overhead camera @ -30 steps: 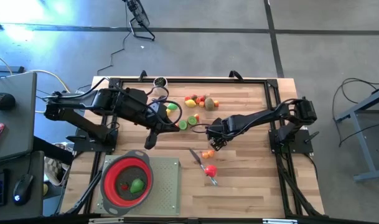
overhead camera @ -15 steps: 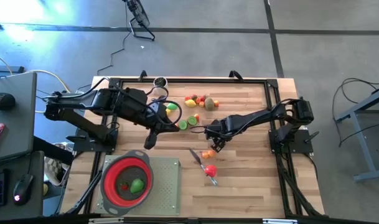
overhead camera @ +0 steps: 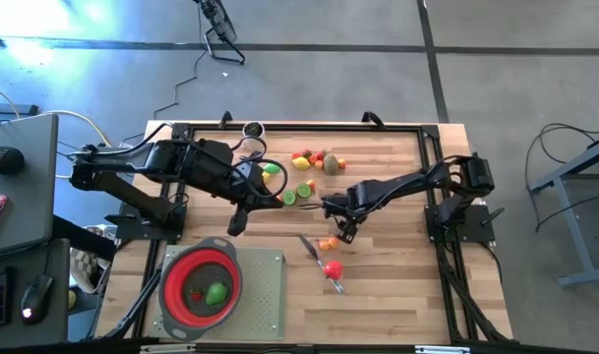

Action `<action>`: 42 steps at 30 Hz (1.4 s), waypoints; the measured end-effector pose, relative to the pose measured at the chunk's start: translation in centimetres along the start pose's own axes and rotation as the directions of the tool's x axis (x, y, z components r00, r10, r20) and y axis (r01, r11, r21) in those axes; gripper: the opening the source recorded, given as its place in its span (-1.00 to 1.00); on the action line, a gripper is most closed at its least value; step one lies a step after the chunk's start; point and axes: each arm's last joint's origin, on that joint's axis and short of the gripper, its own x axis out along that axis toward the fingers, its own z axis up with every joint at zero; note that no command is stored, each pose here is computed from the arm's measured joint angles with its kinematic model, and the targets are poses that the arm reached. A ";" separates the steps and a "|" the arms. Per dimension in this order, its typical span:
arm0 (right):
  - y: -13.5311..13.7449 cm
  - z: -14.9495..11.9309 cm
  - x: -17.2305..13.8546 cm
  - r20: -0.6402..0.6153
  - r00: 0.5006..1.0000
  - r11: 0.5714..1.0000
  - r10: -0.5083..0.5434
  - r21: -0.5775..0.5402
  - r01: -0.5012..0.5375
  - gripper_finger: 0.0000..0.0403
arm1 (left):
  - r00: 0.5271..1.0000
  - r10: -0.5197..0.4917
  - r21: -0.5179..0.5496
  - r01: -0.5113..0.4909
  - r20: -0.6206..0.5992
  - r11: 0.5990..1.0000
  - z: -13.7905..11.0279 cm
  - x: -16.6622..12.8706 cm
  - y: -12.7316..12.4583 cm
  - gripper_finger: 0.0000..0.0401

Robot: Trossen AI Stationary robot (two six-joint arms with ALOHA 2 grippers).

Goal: Pick & Place Fruit
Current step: Put the strawberry into the red strainer bowl on the shelf

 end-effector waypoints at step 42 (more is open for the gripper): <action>-1.1 0.0 1.1 -0.012 0.999 0.997 0.050 -0.063 -0.051 -0.25 | 1.000 0.000 0.000 0.000 0.001 1.000 0.0 0.0 0.0 -0.98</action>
